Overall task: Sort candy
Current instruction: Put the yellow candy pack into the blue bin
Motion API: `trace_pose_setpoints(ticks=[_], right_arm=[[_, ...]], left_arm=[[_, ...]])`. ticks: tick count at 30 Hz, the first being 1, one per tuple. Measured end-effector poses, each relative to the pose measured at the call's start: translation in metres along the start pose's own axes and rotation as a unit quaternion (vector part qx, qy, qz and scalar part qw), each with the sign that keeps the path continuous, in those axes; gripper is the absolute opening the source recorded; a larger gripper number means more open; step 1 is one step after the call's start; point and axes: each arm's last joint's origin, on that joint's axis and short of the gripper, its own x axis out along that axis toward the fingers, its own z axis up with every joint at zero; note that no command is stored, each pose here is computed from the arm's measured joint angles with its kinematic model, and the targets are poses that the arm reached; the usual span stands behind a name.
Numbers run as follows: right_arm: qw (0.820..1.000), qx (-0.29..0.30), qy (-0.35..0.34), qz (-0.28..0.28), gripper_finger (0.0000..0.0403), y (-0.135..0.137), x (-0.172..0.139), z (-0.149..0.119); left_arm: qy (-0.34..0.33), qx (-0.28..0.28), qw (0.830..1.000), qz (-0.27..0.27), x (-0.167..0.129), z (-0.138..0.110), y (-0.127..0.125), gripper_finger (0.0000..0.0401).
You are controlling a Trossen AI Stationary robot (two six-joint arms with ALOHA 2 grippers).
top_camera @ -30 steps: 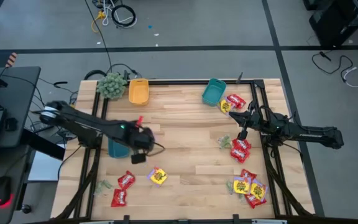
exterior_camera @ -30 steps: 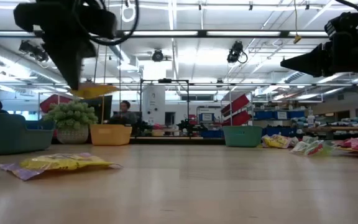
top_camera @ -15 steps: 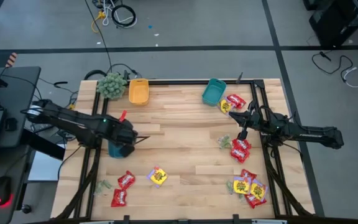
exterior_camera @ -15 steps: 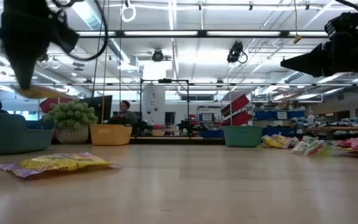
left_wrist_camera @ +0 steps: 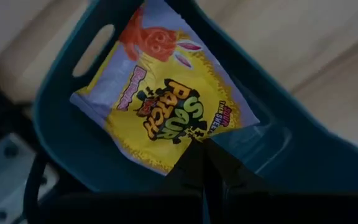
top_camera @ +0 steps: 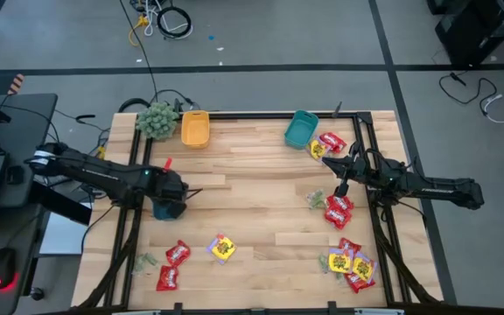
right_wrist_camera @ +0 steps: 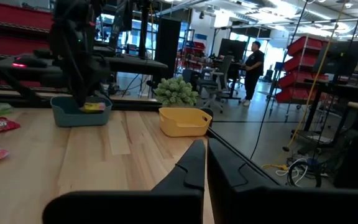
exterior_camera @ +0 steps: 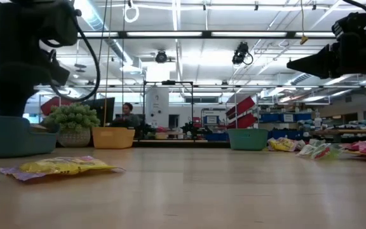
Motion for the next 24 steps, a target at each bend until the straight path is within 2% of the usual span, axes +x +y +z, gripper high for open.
trace_pose_setpoints(ticks=[6,14,16,20,24], right_arm=[[1.0,0.0,0.0,0.0,0.0008,0.0,0.0,0.0],[1.0,0.0,0.0,0.0,0.0004,0.0,0.0,0.0],[1.0,0.0,0.0,0.0,0.0006,0.0,0.0,0.0],[1.0,0.0,0.0,0.0,0.0008,0.0,0.0,0.0],[1.0,0.0,0.0,0.0,0.0005,0.0,0.0,0.0]], left_arm=[[0.006,0.02,1.0,-0.017,0.005,0.004,0.002,0.0032],[-0.002,0.077,0.996,-0.035,-0.004,0.009,-0.003,0.0113],[-0.01,0.107,0.993,-0.044,-0.01,0.011,-0.006,0.0127],[-0.047,0.174,0.98,-0.085,-0.032,0.017,-0.019,0.0126],[-0.116,0.226,0.955,-0.153,-0.055,0.02,-0.04,0.0091]])
